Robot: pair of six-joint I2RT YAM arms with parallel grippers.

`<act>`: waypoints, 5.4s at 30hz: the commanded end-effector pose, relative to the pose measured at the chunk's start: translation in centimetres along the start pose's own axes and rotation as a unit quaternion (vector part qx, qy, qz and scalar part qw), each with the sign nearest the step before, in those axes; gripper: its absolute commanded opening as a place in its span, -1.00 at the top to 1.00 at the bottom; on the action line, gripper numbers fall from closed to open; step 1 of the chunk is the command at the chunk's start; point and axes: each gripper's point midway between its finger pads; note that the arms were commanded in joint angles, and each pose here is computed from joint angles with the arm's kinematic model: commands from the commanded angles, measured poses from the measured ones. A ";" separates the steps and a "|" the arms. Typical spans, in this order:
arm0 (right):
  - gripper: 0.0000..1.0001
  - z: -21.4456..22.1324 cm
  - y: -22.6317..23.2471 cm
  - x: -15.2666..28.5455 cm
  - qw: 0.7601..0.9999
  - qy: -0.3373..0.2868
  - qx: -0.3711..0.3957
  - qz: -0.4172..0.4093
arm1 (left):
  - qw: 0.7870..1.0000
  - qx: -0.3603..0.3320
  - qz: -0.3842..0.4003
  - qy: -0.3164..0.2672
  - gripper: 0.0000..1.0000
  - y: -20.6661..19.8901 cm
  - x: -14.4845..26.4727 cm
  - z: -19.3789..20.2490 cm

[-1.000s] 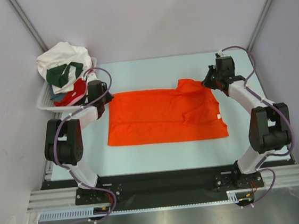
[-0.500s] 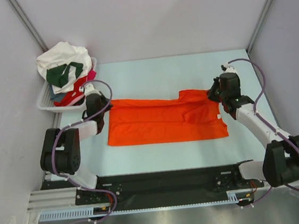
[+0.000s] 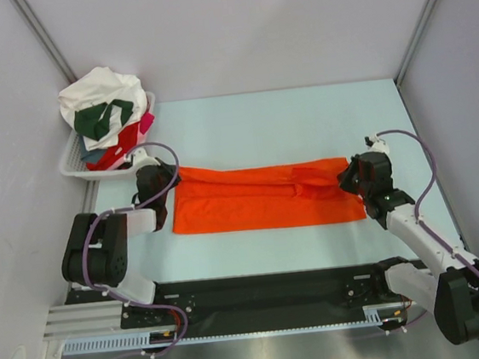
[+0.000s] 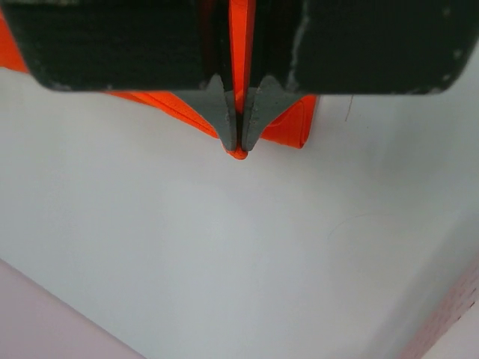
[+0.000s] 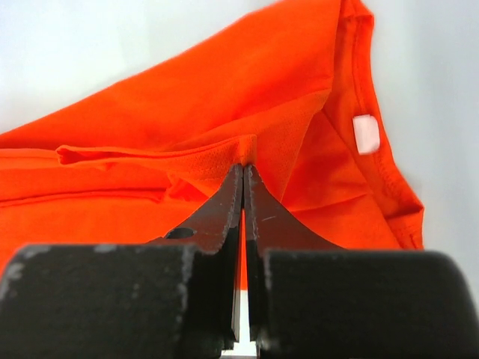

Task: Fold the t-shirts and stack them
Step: Fold the tshirt

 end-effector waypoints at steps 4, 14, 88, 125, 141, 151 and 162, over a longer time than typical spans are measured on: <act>1.00 0.1 -0.3 1.0 0.996 -0.069 -0.054 -0.029 | 0.997 0.066 -0.033 -0.020 0.69 0.7 1.5 -0.7; -0.04 -1.4 0.7 3.3 0.990 -0.120 -0.049 -0.063 | 0.990 0.125 -0.050 -0.045 -0.19 1.1 4.3 -2.1; 1.00 10.9 -4.4 -6.6 0.966 0.172 -0.092 0.172 | 0.937 0.024 -0.183 0.296 0.99 -0.6 1.5 9.4; 1.00 9.8 -2.1 -6.6 0.966 0.155 -0.081 0.190 | 0.948 0.048 -0.145 0.280 0.99 -3.3 9.2 10.7; 0.37 6.1 -0.6 -1.6 0.983 0.096 -0.054 0.150 | 0.958 -0.051 -0.053 0.277 0.74 -8.5 11.8 6.8; -0.03 0.6 -3.2 -2.3 0.983 0.063 -0.113 0.134 | 0.927 -0.055 0.012 0.370 0.02 -9.2 19.3 13.6; -0.19 -3.0 -3.4 -8.4 0.983 0.060 -0.118 0.124 | 0.895 -0.101 0.038 0.432 -0.47 -7.9 23.3 16.7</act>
Point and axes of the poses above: each gripper's point midway between its finger pads, its own x axis back along the fingers, its own y axis along the line the jaws close on, z = x × y, and after that the axes turned 6 degrees about -x, right-handed
